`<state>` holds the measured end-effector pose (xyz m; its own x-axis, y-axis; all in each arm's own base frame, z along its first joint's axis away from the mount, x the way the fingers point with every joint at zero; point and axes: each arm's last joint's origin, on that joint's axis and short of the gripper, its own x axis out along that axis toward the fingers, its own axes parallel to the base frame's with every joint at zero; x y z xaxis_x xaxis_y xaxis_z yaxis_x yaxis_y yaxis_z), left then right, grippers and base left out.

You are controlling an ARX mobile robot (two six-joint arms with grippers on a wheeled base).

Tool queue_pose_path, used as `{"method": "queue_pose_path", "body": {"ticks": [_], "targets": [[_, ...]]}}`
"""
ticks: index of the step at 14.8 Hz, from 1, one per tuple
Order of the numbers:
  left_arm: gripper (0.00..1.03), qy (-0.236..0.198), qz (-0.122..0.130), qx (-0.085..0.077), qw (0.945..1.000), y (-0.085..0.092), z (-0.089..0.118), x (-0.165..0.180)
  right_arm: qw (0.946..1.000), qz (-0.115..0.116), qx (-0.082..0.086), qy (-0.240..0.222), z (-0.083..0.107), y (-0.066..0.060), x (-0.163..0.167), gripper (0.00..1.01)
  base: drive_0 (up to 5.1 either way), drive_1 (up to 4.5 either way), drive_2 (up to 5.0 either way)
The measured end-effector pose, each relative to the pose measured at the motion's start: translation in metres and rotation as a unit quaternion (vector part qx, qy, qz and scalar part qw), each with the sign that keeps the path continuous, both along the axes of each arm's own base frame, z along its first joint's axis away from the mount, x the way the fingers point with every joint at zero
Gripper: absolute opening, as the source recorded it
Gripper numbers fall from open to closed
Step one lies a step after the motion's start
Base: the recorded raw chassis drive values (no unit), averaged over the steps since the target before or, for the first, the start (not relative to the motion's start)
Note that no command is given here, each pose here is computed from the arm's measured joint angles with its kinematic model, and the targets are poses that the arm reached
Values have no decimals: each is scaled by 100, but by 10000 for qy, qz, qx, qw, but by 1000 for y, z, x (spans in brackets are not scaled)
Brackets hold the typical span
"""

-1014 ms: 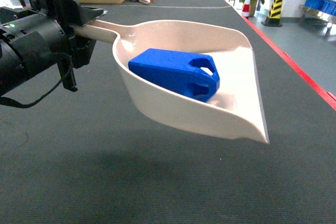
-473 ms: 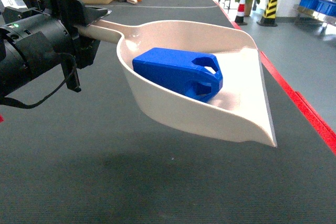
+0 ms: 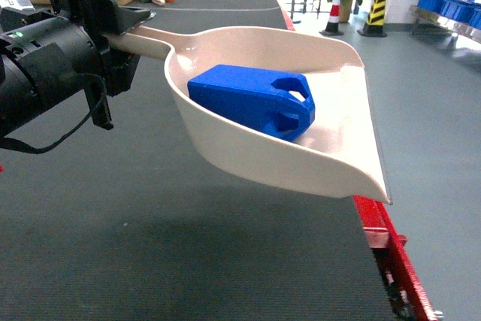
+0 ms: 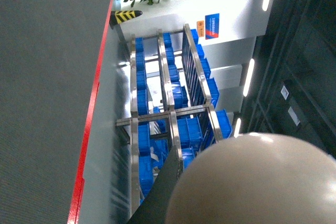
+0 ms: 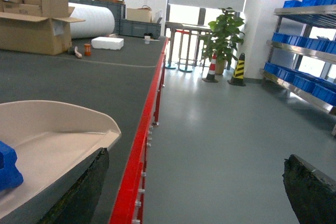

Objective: Place part in tray to right shelf

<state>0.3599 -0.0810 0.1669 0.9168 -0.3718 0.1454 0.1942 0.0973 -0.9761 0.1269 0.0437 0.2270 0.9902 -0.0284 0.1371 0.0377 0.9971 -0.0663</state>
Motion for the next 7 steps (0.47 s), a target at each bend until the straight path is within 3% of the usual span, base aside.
{"method": "queue_pose_path", "body": {"ticks": [7], "targets": [[12,24,-43,-3,10000,-1,-1,0,10000,2,3,-12,0,0,0,98,498,-248,-248]]}}
